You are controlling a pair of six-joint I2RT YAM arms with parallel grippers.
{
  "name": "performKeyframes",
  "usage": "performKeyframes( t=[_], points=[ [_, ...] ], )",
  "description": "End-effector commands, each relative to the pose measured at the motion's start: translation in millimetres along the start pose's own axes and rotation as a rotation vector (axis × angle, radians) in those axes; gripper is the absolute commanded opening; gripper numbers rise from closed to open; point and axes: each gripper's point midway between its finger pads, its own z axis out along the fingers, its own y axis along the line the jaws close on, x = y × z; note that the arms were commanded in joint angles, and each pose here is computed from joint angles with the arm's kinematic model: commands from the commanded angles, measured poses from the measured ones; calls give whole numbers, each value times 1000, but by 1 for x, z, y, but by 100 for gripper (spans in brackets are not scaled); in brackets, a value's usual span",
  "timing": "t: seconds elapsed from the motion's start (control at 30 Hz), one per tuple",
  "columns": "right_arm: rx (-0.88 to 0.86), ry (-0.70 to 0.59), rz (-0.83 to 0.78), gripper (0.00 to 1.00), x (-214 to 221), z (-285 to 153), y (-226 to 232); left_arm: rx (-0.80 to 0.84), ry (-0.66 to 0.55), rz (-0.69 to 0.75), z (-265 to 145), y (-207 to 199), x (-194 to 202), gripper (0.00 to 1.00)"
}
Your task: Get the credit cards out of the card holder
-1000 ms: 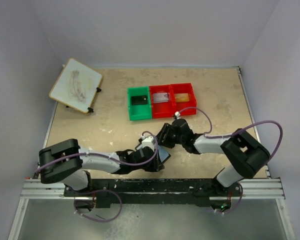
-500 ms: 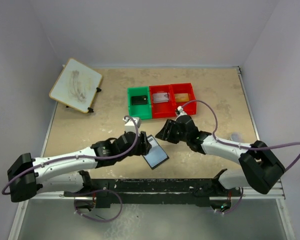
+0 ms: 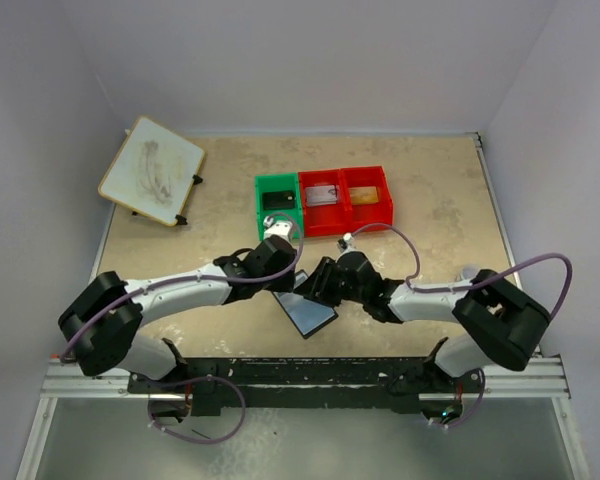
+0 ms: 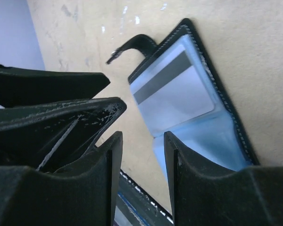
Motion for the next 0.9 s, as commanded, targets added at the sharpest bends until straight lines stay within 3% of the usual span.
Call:
performKeyframes(
  t=[0.0, 0.13, 0.37, 0.67, 0.87],
  points=[
    [21, -33, 89, 43, -2, 10, -11, 71, -9, 75, 8, -20, -14, 42],
    [61, 34, 117, 43, 12, 16, -29, 101, 15, 110, 16, -26, -9, 40],
    [152, 13, 162, 42, 16, 14, -62, 95, 132, 190, 34, -21, 20, 36],
    [261, -13, 327, 41, 22, 12, -89, 65, 188, 197, 36, -6, 42, 33],
    [284, -101, 402, 30, 9, 13, -95, 58, 213, 186, 34, -1, 52, 31]
  ],
)
